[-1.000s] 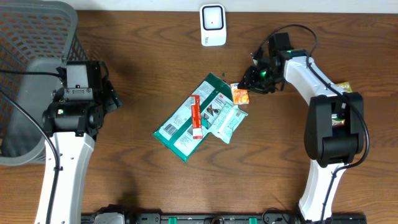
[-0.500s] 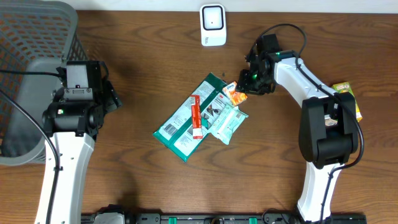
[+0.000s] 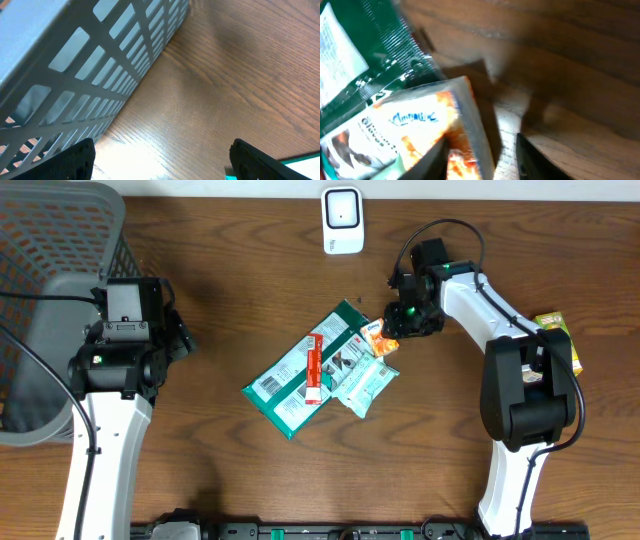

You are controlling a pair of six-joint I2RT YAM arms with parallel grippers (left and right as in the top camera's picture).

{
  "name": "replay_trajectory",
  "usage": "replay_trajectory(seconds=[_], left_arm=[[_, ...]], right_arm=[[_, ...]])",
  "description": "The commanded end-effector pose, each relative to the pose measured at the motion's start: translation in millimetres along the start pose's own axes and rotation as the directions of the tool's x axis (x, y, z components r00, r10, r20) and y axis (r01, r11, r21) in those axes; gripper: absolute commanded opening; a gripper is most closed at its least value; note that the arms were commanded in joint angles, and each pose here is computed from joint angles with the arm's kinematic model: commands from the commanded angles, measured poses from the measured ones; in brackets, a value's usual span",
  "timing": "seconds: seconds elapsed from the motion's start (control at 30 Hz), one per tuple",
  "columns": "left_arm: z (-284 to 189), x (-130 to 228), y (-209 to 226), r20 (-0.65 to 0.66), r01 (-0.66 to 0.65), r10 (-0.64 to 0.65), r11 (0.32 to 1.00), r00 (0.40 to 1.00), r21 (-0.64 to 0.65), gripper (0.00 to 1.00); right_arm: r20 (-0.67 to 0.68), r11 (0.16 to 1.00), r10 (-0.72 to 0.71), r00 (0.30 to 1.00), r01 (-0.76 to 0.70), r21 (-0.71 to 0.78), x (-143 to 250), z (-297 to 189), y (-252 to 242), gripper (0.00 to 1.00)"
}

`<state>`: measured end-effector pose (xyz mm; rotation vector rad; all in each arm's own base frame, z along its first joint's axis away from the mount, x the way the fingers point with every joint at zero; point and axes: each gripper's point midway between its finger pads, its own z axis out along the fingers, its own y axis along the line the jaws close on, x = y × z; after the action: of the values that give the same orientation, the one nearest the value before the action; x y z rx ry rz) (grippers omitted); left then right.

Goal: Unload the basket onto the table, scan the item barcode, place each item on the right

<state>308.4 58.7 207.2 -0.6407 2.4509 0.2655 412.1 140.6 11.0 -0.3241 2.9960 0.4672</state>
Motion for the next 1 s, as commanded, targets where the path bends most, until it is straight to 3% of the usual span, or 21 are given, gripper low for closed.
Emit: replay_trajectory(seconds=[0.0, 0.1, 0.3, 0.43, 0.73, 0.87, 0.97], left_arm=[[-3, -5, 3, 0.015, -0.001, 0.001, 1.000, 1.000, -0.011, 0.87], [-3, -5, 3, 0.015, -0.001, 0.001, 1.000, 1.000, -0.011, 0.87], [-3, -5, 3, 0.015, -0.001, 0.001, 1.000, 1.000, -0.011, 0.87], [-3, -5, 3, 0.015, -0.001, 0.001, 1.000, 1.000, -0.011, 0.87], [-3, -5, 3, 0.015, -0.001, 0.001, 1.000, 1.000, -0.011, 0.87], [-3, -5, 3, 0.015, -0.001, 0.001, 1.000, 1.000, -0.011, 0.87], [-3, -5, 3, 0.015, -0.001, 0.001, 1.000, 1.000, -0.011, 0.87]], right_arm=[[-0.038, 0.998, -0.062, 0.997, 0.063, 0.026, 9, 5, -3, 0.27], [-0.035, 0.998, -0.060, 0.998, 0.060, 0.002, 9, 4, 1, 0.25], [-0.049, 0.999, -0.044, 0.998, 0.044, 0.001, 13, 1, -3, 0.38], [-0.052, 0.999, -0.040, 0.998, 0.041, 0.001, 13, 1, -4, 0.28], [-0.108, 0.997, -0.036, 0.994, 0.042, 0.060, 29, 7, -12, 0.33], [-0.121, 0.996, -0.025, 0.992, 0.034, 0.077, 40, 18, -18, 0.27], [-0.127, 0.996, -0.025, 0.992, 0.035, 0.077, 45, 22, -19, 0.01]])
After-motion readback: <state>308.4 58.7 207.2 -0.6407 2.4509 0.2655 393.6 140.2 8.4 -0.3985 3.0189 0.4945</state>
